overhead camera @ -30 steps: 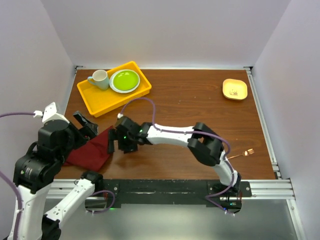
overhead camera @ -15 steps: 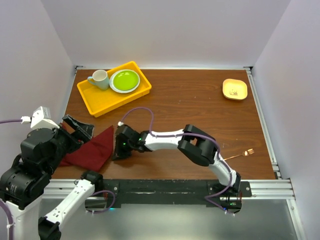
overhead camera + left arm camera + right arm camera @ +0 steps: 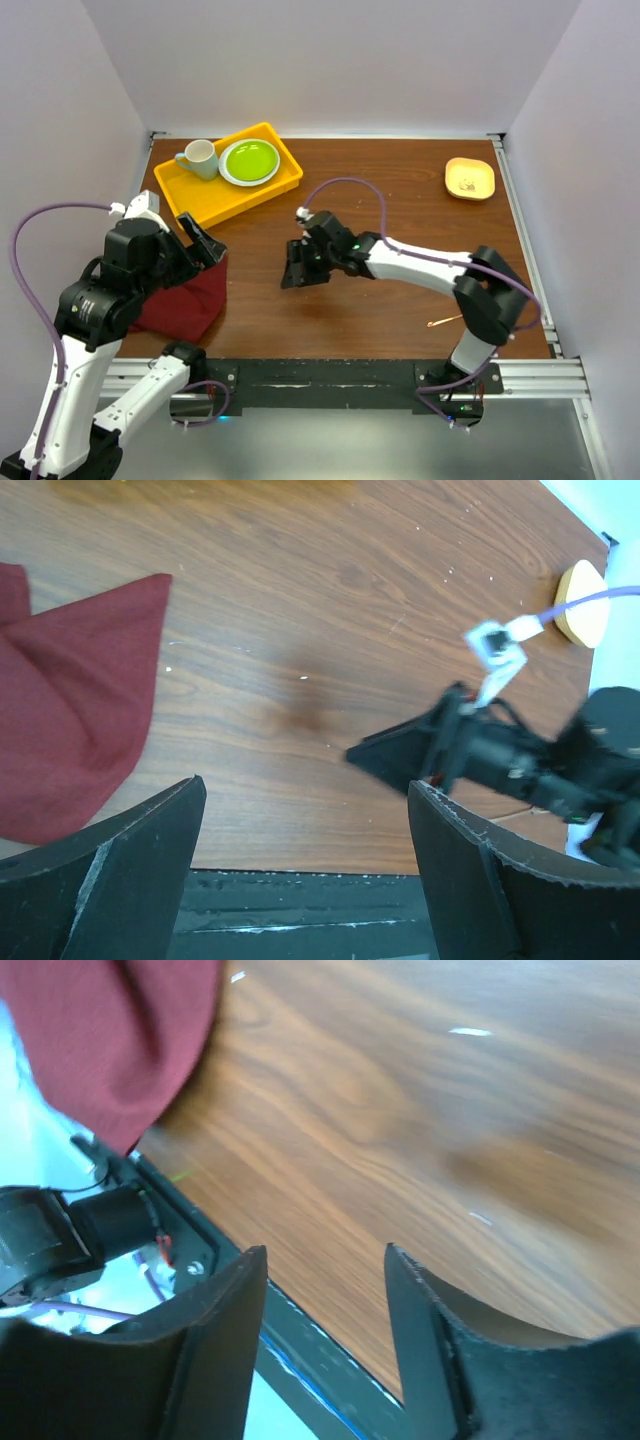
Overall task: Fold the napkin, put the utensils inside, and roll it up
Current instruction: Move the napkin to the centre of the board
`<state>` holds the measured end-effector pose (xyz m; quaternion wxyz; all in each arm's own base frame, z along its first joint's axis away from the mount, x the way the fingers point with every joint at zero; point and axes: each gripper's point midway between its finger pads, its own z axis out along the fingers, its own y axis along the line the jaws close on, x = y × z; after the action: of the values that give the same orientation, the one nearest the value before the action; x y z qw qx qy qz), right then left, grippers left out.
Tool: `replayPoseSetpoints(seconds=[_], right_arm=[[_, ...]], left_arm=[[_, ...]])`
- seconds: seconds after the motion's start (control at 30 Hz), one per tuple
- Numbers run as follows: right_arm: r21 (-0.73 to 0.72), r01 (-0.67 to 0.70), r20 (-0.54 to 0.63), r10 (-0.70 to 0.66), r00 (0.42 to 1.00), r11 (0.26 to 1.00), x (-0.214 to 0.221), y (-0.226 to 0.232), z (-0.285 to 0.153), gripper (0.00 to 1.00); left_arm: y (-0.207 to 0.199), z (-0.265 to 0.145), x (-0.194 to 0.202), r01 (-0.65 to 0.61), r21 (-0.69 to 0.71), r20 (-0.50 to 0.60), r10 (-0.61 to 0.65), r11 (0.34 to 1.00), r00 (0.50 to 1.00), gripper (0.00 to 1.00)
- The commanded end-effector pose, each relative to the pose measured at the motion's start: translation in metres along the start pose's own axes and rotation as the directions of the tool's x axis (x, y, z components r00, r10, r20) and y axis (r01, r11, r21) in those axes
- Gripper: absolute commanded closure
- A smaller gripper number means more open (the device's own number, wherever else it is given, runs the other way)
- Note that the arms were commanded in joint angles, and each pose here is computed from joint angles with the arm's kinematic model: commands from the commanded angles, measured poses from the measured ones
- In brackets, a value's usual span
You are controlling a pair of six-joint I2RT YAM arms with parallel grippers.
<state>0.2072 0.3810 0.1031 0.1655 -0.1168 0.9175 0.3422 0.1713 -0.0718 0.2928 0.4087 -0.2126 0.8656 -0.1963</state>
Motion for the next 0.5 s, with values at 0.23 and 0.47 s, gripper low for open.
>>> replayPoseSetpoints(seconds=[0.23,0.47], right_arm=[[-0.236,-0.147,-0.073,0.133,0.988,0.961,0.001,0.136,0.105,0.32],[-0.269,-0.340,-0.167,0.304,0.938,0.901,0.030,0.153,0.156,0.34]], left_arm=[[-0.011,-0.023,-0.011,-0.003,0.064,0.041,0.001,0.998,0.999,0.13],[-0.014,-0.040,-0.014,-0.001,0.100,0.064,-0.005,0.995,0.998,0.14]])
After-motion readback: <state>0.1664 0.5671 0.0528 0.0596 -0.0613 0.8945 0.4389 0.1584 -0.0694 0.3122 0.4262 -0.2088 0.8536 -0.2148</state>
